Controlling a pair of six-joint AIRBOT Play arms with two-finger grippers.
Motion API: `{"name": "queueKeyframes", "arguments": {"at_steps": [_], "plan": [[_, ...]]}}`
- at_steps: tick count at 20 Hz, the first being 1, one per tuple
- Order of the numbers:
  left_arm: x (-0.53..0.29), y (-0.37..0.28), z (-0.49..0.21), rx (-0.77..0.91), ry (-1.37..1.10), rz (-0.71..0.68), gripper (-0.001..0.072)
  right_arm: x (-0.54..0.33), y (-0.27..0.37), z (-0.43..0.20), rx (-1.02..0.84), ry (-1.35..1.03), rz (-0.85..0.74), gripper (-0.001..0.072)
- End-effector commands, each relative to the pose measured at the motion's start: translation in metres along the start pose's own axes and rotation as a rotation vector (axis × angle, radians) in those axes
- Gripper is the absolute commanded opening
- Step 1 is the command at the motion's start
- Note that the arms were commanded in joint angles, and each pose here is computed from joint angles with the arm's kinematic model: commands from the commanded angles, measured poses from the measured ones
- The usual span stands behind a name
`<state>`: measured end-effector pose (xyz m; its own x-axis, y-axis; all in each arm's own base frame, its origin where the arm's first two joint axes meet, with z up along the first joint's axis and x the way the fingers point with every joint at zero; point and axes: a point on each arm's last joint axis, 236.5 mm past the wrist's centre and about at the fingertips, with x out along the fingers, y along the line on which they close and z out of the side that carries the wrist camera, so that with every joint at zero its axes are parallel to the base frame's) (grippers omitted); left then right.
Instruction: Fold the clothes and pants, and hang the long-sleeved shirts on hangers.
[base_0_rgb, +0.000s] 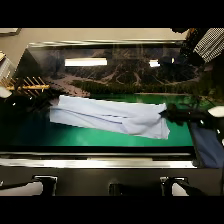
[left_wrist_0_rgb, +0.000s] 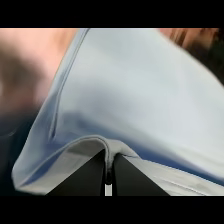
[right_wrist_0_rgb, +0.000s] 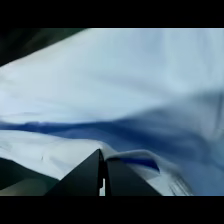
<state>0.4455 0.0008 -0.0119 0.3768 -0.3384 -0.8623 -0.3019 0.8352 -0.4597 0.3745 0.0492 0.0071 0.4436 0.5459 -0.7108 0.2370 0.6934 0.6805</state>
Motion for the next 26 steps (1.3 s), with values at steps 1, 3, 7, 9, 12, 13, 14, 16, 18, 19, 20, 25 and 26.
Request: {"name": "queueKeyframes", "arguments": {"at_steps": [1, 3, 7, 9, 12, 13, 14, 16, 18, 19, 20, 25, 26], "plan": [[0.042, -0.023, 0.039, 0.045, 0.003, -0.016, 0.0016, 0.034, -0.017, 0.055, 0.003, -0.057, -0.085, 0.0023], [0.058, -0.03, 0.052, 0.044, 0.007, -0.022, 0.0016, 0.036, -0.025, 0.072, 0.013, -0.079, -0.121, 0.0023], [0.08, -0.026, 0.06, 0.039, 0.029, -0.009, 0.0016, 0.035, -0.034, 0.084, 0.011, -0.102, -0.166, 0.0024], [0.095, -0.022, 0.05, 0.035, 0.072, -0.001, 0.0017, 0.04, -0.039, 0.078, 0.021, -0.073, -0.17, 0.0025], [0.099, -0.021, 0.042, 0.036, 0.103, 0.002, 0.0092, 0.042, -0.039, 0.069, 0.03, -0.028, -0.163, 0.0118], [0.092, -0.025, 0.045, 0.043, 0.096, -0.002, 0.0133, 0.036, -0.037, 0.066, 0.03, -0.007, -0.158, 0.0245], [0.082, -0.027, 0.049, 0.055, 0.089, -0.001, 0.0137, 0.025, -0.035, 0.065, 0.029, 0.014, -0.151, 0.0374], [0.054, -0.032, 0.061, 0.112, 0.065, 0.033, 0.0215, -0.005, -0.039, 0.066, 0.004, 0.026, -0.141, 0.0459], [0.019, -0.036, 0.072, 0.173, 0.027, 0.085, 0.0383, -0.042, -0.059, 0.067, 0.011, 0.016, -0.149, 0.0516], [-0.001, -0.041, 0.073, 0.195, 0.014, 0.096, 0.0382, -0.055, -0.072, 0.063, 0.021, 0.034, -0.153, 0.0596], [-0.018, -0.047, 0.073, 0.206, 0.0, 0.098, 0.0382, -0.065, -0.085, 0.057, 0.039, 0.054, -0.147, 0.0646], [-0.08, -0.077, 0.059, 0.238, -0.052, 0.078, 0.0382, -0.05, -0.118, 0.037, 0.089, 0.062, -0.097, 0.0666], [-0.086, -0.08, 0.057, 0.243, -0.056, 0.075, 0.0382, -0.042, -0.122, 0.031, 0.108, 0.076, -0.081, 0.0666]]}}
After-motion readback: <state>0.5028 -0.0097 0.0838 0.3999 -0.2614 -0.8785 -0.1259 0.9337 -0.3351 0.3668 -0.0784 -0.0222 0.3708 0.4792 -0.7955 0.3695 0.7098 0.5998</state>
